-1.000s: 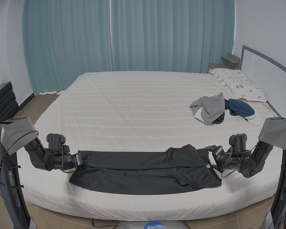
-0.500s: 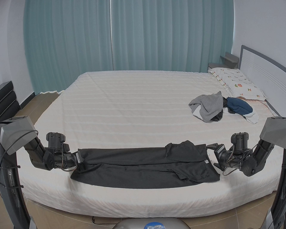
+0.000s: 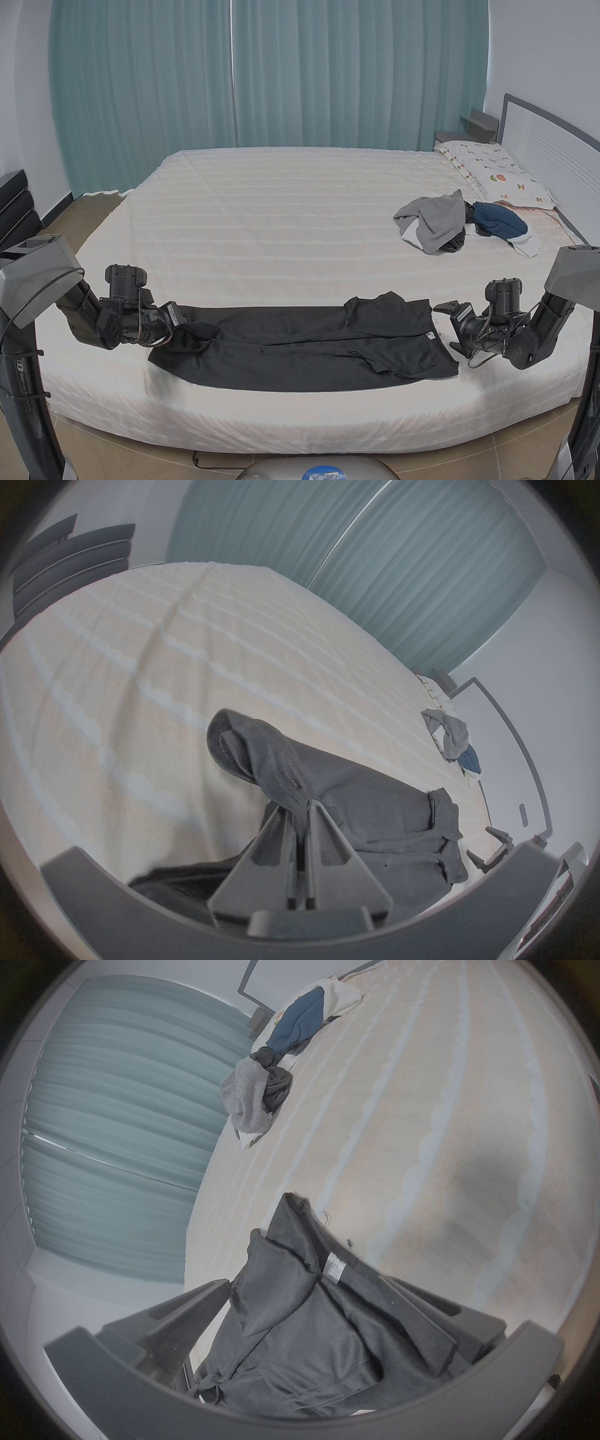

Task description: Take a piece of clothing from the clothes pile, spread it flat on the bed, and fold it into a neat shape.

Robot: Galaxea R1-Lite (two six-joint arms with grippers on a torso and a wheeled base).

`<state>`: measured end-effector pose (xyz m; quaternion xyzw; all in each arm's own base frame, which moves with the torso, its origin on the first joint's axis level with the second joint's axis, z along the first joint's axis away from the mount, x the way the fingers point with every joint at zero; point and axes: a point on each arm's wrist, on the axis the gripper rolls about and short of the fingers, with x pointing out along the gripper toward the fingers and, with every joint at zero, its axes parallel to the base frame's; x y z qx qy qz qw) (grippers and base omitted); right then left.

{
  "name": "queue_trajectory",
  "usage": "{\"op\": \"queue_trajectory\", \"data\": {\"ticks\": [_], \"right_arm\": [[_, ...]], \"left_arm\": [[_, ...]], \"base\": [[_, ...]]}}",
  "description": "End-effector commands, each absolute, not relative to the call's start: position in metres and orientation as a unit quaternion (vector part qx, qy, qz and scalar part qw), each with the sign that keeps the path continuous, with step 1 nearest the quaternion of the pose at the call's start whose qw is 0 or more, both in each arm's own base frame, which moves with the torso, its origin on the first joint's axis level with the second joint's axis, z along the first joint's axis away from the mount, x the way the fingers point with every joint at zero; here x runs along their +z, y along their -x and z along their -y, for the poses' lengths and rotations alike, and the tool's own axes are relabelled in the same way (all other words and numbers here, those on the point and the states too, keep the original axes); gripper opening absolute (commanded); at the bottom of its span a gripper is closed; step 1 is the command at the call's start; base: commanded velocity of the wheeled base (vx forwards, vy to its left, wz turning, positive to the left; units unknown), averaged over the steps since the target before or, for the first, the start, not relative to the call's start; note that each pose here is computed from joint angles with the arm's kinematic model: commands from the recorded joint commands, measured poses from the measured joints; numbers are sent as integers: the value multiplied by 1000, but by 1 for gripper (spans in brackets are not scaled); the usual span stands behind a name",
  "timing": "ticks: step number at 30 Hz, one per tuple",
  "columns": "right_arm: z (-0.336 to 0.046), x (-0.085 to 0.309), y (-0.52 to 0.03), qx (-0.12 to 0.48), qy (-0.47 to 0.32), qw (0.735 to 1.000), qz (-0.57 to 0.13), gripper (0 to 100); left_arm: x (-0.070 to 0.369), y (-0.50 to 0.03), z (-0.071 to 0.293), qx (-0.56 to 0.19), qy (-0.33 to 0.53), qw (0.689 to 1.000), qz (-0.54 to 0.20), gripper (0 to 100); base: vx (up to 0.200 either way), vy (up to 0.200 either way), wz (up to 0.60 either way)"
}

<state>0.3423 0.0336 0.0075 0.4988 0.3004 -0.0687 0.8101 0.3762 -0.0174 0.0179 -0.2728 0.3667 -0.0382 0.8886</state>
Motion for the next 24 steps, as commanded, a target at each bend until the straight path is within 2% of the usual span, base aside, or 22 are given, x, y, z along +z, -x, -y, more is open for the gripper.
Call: {"op": "queue_trajectory", "data": {"ticks": [1, 8, 11, 24], "right_arm": [[-31, 6, -344, -73, -500, 809, -300, 100], [-30, 5, -344, -68, -502, 807, -303, 100], [-27, 5, -345, -69, -504, 806, -303, 100], [-28, 4, -346, -69, -504, 806, -303, 100]], "left_arm": [[35, -376, 31, -30, 267, 898, -347, 0], [56, -373, 58, -21, 252, 901, -354, 0], [76, -370, 79, -24, 270, 891, -364, 0], [109, -376, 135, -40, 299, 857, -419, 0]], "base": [[0, -200, 0], [0, -200, 0], [0, -200, 0], [0, -200, 0]]}}
